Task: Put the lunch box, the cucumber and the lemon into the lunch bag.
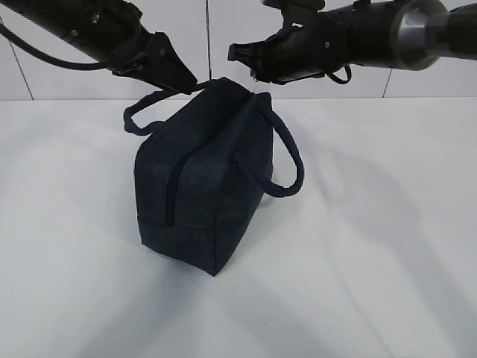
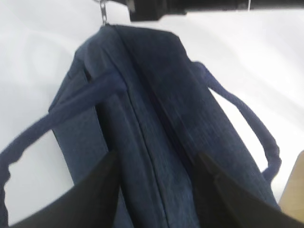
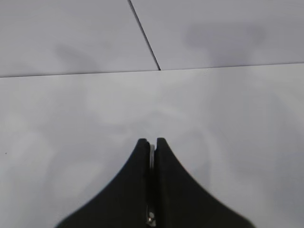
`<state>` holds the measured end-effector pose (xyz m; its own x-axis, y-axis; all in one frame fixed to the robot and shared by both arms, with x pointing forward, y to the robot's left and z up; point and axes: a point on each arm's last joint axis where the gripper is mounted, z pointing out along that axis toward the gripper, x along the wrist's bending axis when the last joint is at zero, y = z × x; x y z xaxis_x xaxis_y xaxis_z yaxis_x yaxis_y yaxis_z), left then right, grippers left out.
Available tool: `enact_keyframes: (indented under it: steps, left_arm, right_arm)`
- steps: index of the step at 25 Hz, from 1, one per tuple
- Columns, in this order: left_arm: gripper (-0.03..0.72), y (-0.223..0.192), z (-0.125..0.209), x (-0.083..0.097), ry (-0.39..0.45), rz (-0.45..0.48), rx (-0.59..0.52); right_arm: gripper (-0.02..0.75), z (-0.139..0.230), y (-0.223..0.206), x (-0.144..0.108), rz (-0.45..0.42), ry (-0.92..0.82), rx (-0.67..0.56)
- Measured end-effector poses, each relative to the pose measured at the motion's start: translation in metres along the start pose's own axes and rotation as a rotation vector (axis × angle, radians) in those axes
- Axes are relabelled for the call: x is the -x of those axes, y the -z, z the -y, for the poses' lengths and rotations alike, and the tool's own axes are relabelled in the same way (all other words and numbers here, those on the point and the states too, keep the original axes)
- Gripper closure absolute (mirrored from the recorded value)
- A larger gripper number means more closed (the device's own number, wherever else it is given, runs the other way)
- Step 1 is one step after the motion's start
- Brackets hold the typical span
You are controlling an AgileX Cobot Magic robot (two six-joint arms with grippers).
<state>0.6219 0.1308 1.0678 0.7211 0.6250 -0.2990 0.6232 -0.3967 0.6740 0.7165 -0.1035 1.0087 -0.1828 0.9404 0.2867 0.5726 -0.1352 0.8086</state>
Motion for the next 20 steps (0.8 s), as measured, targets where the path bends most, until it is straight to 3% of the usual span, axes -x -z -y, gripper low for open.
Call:
enact_keyframes:
  steps: [16,20]
  left_arm:
    - [0.333,-0.069,-0.001,-0.031,0.053,0.091,-0.065]
    - [0.431,-0.077,0.000,-0.036,0.064,0.096,-0.067]
  right_arm:
    - [0.738,0.000,0.000,0.000,0.000,0.000,0.000]
    - [0.738,0.000,0.000,0.000,0.000,0.000,0.000]
